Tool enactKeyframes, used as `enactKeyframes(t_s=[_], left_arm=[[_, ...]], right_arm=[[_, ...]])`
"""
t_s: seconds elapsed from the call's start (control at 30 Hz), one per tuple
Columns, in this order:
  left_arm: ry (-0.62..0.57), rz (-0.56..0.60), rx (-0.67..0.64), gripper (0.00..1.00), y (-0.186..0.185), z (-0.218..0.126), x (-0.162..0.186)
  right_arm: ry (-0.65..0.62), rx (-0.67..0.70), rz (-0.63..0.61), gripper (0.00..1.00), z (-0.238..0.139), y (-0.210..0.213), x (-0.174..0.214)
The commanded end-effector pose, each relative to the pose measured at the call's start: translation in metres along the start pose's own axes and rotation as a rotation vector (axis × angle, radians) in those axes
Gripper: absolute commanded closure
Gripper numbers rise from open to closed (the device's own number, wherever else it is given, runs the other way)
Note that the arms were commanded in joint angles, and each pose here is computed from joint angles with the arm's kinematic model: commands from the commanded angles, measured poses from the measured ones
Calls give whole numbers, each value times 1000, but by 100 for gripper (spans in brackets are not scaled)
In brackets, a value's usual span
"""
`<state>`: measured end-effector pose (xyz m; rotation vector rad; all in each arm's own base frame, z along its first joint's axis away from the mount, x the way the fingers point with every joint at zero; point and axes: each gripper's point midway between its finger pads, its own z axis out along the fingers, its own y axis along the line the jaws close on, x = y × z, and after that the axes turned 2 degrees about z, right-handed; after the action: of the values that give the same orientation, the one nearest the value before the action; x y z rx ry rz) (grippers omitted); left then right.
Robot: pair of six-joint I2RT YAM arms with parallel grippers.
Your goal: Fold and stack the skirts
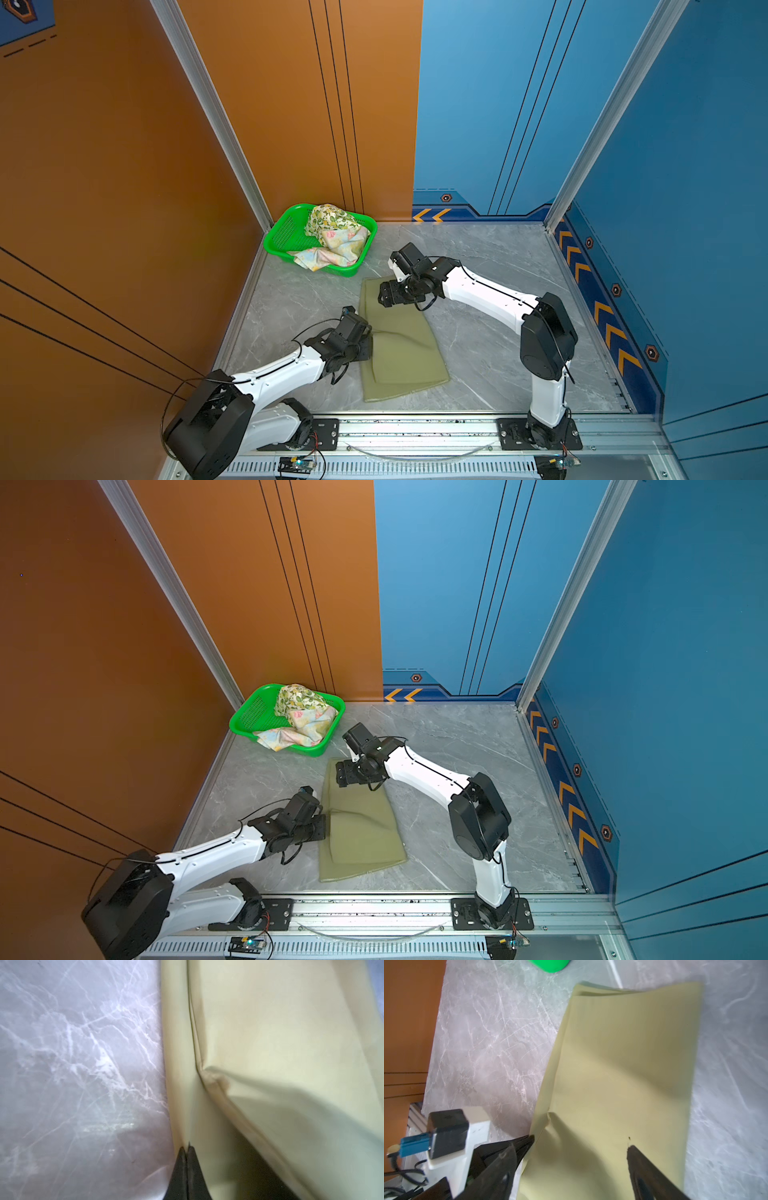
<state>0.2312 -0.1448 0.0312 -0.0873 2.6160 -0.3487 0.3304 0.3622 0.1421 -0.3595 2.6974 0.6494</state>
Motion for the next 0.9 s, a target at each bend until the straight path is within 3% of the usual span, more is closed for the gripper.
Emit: enactKeyframes(t_s=[0.0,0.3,0.5,0.6,0.67,0.73,0.83,0.87], left_arm=[[40,8,-12,100,6,-1,12],[43,49,16,100,-37,4,23],[25,89,103,100,-115,26,28],[37,141,181,99,-176,35,34],[59,204,252,88,-219,38,40],[84,245,308,69,-247,37,45],[90,268,327,43,-247,31,47],[87,265,325,39,-240,27,47]], right_arm=[[-97,81,36,13,-42,-33,-13],[-263,184,194,11,-127,-123,-9],[-374,182,296,8,-181,-164,4],[-376,199,305,6,-191,-174,14],[-370,212,305,5,-194,-179,21],[-358,222,302,5,-195,-182,26],[-340,242,295,4,-193,-186,34],[-336,248,294,4,-192,-188,36]])
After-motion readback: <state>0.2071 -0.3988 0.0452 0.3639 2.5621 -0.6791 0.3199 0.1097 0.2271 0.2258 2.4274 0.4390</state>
